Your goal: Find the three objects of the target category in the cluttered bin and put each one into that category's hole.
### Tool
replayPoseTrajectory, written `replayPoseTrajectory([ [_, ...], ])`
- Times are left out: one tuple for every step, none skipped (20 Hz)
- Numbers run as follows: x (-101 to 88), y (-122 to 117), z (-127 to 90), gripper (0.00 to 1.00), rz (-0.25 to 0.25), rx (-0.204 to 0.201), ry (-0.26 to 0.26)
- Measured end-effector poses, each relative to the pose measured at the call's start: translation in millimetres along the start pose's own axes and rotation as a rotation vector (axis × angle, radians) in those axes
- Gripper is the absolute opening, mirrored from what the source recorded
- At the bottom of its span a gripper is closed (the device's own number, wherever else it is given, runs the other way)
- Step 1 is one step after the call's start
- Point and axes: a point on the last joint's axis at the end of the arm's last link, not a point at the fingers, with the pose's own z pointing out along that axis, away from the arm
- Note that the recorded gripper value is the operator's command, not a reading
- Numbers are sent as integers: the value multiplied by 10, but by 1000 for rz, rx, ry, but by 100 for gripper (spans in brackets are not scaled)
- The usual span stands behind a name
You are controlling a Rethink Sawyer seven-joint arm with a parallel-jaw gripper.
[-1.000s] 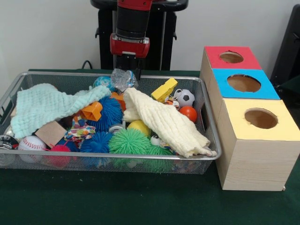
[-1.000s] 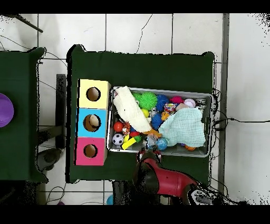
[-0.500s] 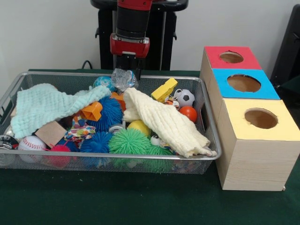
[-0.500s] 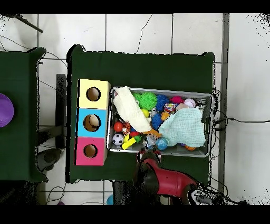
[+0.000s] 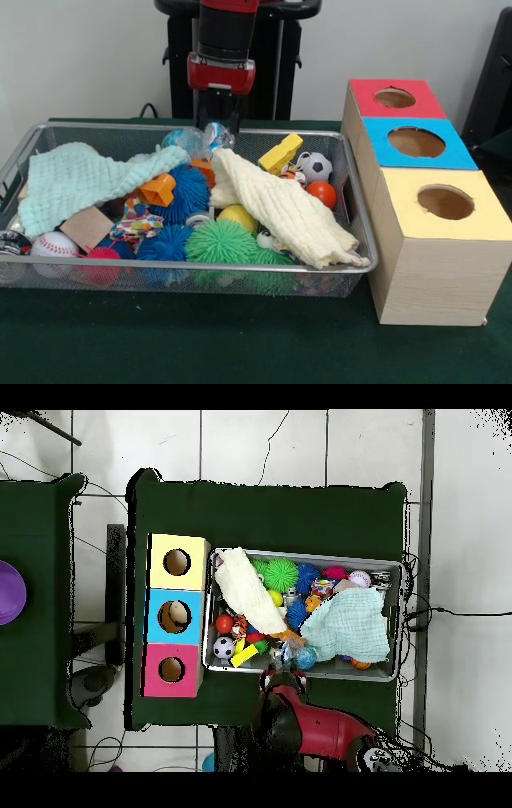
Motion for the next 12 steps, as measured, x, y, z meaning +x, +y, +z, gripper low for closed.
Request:
replayPoseTrajectory([
  [-4, -2, -16, 100, 0, 1, 0],
  [-15, -7, -63, 100, 1, 2, 0],
  [-41, -17, -163, 100, 4, 2, 4],
  [-57, -20, -213, 100, 6, 3, 7],
  [-66, -22, -238, 100, 7, 3, 9],
  [-86, -27, -303, 100, 11, 3, 16],
  [-124, -37, -406, 100, 17, 5, 28],
  [-148, -43, -456, 100, 21, 5, 33],
  [-165, -51, -493, 100, 24, 6, 38],
  [-208, -75, -573, 100, 33, 10, 47],
  [-252, -101, -656, 100, 44, 15, 53],
  [-283, -118, -709, 100, 51, 18, 54],
])
